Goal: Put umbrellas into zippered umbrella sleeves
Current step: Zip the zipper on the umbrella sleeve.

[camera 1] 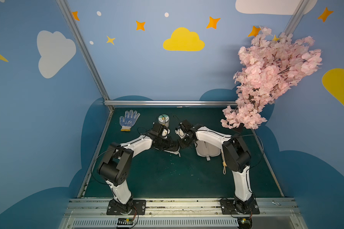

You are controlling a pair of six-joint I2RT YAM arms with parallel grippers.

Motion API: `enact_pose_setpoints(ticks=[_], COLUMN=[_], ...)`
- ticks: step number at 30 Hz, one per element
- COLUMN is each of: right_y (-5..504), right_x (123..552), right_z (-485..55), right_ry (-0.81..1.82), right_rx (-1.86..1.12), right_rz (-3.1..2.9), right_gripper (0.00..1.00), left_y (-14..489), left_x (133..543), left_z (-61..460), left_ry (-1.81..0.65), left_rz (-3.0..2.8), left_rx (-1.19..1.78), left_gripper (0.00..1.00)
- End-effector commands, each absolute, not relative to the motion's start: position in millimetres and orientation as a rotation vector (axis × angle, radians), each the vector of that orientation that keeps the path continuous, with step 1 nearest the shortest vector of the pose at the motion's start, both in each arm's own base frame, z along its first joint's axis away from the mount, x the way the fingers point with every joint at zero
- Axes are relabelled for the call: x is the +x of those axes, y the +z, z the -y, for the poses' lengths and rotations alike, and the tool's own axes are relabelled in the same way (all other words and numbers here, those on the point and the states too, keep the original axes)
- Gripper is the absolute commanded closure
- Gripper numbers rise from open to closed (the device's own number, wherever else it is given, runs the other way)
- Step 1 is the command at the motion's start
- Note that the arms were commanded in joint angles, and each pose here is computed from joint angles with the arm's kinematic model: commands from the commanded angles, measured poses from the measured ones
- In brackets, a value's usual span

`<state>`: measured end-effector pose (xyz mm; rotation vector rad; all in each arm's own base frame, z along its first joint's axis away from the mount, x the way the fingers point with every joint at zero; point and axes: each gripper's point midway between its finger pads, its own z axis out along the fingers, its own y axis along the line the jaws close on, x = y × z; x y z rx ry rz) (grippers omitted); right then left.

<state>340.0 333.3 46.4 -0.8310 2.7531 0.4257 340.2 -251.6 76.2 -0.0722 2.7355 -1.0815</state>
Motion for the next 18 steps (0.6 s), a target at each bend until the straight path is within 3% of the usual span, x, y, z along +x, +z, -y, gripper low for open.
enact_pose_setpoints(ticks=[1, 8, 18], right_y=[48, 61, 53], right_x=[345, 343, 334], right_z=[-334, -337, -335], right_ry=[0.415, 0.441, 0.453], right_rx=[-0.841, -0.839, -0.824], right_rz=[-2.749, -2.729, -2.734], right_gripper=[1.0, 1.0, 1.0], left_y=[42, 1, -16], left_x=[328, 320, 323], left_z=[239, 229, 225], left_ry=[-0.982, -0.916, -0.904], left_rz=[-2.854, -2.951, -2.962], left_rx=[-0.094, -0.225, -0.356], left_gripper=[0.83, 0.85, 0.87])
